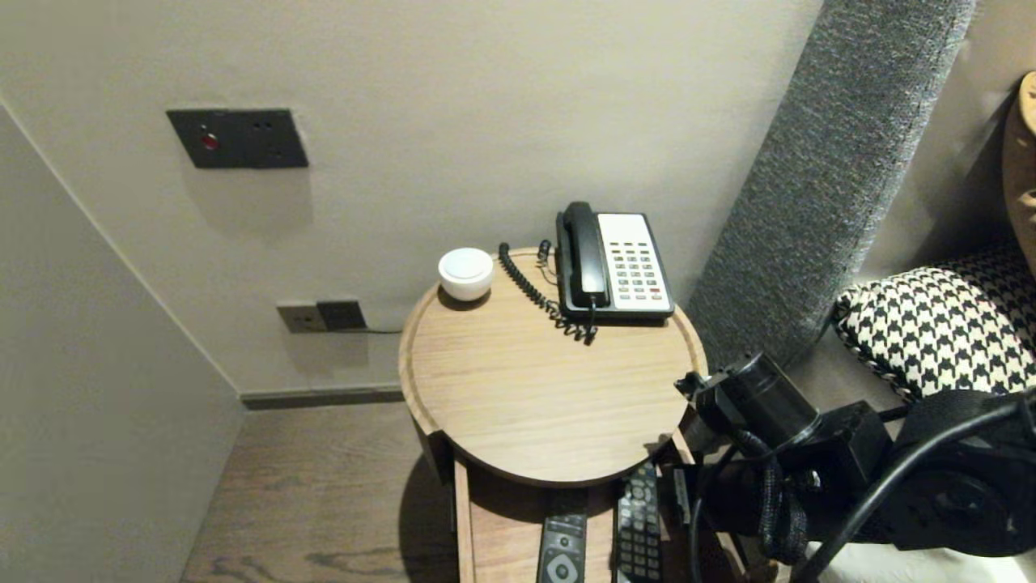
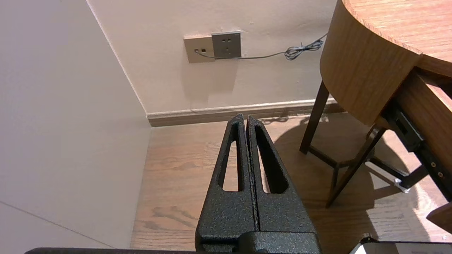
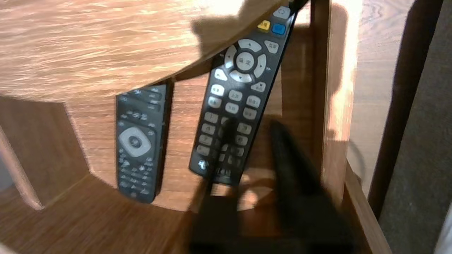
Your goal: Take the remote control out of the drawer one by one and place them on the table
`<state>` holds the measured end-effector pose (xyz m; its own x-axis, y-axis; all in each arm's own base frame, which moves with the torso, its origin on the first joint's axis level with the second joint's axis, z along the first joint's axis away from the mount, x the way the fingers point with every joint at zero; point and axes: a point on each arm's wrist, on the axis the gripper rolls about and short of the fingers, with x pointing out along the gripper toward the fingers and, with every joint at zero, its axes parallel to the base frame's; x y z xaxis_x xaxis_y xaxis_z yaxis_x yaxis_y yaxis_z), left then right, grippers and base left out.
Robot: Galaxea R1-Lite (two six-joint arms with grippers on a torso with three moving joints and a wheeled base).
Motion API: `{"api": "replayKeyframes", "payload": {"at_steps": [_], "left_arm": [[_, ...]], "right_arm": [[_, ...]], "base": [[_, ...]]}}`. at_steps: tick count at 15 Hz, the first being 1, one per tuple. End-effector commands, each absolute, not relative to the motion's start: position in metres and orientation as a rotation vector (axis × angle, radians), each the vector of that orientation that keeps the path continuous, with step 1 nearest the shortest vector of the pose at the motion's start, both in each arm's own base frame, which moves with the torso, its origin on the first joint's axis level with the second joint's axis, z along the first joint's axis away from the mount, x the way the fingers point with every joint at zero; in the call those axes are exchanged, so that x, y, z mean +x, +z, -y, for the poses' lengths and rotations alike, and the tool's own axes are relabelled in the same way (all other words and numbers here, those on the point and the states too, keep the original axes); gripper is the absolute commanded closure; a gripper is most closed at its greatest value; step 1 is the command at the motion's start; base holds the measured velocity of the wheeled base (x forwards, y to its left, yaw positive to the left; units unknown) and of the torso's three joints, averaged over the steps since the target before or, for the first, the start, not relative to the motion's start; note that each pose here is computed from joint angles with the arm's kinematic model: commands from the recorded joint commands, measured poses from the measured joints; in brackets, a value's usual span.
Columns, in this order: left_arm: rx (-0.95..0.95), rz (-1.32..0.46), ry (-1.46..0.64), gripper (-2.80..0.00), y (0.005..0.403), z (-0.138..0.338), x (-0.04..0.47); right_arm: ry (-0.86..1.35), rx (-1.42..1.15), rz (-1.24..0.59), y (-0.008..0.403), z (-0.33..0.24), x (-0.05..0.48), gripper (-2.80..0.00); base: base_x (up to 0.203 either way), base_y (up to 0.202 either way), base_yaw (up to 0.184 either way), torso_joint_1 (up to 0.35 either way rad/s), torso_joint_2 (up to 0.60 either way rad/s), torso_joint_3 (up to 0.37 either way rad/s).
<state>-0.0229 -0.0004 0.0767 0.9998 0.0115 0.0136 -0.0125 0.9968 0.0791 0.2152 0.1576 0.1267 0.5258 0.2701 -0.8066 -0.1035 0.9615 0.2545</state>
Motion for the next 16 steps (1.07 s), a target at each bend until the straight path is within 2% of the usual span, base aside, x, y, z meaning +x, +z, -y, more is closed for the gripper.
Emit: {"api": "replayKeyframes", "payload": {"at_steps": [1, 16], "left_arm": [[0.080, 0.013, 0.011, 0.00, 0.077, 0.000, -0.023], [0.080, 0.014, 0.012, 0.00, 0.077, 0.000, -0.023]], "right_arm": [[0.211, 0.170, -1.026, 0.115, -0.161, 0.219, -2.80], [0.194, 0.110, -1.065, 0.090, -0.178, 0.223, -2.80]], "base": [[0.000, 0.000, 0.000, 0.000, 0.00, 0.000], [0.000, 0.000, 0.000, 0.000, 0.00, 0.000]]}}
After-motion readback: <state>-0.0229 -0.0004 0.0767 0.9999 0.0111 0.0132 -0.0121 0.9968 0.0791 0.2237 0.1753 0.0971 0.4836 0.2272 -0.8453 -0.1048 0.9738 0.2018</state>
